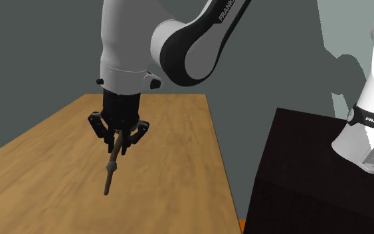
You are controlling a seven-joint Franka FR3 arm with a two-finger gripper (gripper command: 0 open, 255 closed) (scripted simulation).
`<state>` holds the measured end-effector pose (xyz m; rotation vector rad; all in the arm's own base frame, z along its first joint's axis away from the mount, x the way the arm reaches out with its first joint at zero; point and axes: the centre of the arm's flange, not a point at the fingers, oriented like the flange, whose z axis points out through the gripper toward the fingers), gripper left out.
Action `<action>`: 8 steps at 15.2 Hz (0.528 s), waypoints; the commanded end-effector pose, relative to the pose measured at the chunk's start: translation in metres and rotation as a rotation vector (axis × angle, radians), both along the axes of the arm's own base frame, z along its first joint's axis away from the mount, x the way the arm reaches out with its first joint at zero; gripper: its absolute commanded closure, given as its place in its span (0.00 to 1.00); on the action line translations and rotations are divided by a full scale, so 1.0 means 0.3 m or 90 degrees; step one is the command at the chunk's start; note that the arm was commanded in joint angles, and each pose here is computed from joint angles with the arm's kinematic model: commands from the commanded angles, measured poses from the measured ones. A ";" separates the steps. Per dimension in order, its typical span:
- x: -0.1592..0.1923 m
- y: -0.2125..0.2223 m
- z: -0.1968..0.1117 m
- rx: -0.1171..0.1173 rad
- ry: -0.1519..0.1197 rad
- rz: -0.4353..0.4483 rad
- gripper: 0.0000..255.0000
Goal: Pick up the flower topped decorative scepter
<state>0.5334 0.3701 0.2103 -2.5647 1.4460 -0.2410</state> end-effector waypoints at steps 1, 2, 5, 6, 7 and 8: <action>0.001 -0.001 -0.003 0.000 0.000 0.000 1.00; 0.001 -0.001 -0.003 0.000 0.000 0.000 1.00; 0.001 -0.001 -0.003 0.000 0.000 0.000 1.00; 0.001 -0.001 -0.003 0.000 0.000 0.000 1.00; 0.002 -0.002 -0.005 0.000 0.000 0.000 1.00; 0.002 -0.002 0.012 0.000 0.000 0.000 1.00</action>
